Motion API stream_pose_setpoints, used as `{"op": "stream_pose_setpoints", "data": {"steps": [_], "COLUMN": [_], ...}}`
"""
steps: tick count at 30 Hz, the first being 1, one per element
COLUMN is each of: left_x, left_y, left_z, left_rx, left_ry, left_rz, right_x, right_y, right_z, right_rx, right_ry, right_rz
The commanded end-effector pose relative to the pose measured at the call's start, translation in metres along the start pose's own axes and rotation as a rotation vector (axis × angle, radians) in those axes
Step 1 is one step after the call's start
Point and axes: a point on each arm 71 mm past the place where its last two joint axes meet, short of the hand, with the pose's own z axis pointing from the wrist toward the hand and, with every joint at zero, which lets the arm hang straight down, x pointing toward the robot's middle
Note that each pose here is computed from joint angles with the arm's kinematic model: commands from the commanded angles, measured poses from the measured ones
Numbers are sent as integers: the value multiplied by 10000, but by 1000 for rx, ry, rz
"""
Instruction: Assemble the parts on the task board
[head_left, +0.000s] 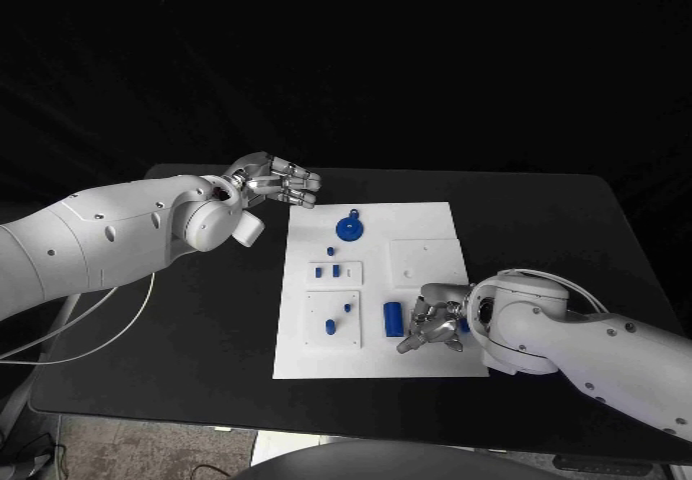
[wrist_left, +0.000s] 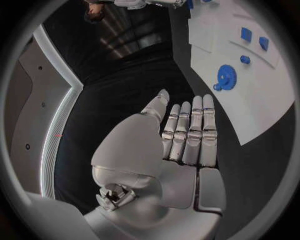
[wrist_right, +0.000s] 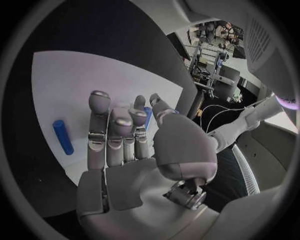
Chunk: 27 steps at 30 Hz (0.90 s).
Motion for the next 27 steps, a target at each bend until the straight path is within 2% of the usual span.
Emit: {"op": "stream_pose_setpoints", "data": {"steps": [1,9,16,22,27], "left_x": [12,-1,-39,-70,-93], "left_y": [-5,-9,-6,-3,-1], "left_z": [1,-5,-41,-69,-87], "left_rx": [6,15,25,32,37], "left_ry": [16,8,-2,-8,-13], "left_rz": [-2,0,8,11,11], "right_x": [-18,-309,-521,-566,-575], "right_y": [26,-110,-491,-731,-853], "right_z": [-55,-252,-353,-400,-430], "right_rx": [-67,-91,-7,61,142], "right_ry": [26,-137,-226,-231,-229], "right_rz": [69,168,213,201,114]}}
